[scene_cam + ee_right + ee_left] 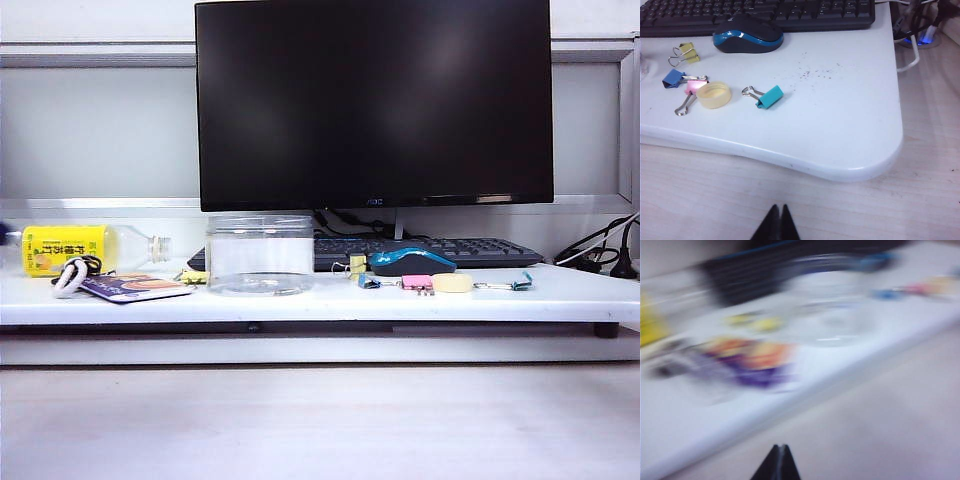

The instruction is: Take the clips out of the round transparent plastic box and place them on the table.

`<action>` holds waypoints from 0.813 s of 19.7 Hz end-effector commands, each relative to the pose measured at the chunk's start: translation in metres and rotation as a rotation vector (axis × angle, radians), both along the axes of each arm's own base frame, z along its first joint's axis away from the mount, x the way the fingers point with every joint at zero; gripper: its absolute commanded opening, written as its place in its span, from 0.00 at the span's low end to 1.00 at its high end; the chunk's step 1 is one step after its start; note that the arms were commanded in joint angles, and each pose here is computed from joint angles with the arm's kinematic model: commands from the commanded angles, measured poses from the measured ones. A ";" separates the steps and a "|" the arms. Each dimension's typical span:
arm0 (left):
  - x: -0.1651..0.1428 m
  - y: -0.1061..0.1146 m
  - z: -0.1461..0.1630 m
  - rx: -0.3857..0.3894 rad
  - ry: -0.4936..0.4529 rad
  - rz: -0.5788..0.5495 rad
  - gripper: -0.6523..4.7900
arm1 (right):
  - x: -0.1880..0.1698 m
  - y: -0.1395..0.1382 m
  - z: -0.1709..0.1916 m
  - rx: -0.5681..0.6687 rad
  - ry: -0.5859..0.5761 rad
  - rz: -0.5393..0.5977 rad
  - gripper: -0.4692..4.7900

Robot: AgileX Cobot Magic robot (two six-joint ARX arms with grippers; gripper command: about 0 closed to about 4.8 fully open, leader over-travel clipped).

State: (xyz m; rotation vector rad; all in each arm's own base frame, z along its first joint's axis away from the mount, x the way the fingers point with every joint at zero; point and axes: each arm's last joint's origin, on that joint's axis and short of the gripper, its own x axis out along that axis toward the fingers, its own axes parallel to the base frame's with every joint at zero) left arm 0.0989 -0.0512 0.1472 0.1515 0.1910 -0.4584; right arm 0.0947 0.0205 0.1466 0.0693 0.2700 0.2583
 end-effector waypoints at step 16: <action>0.011 0.052 0.004 -0.003 -0.047 0.525 0.11 | 0.002 -0.024 0.001 0.001 -0.016 -0.250 0.08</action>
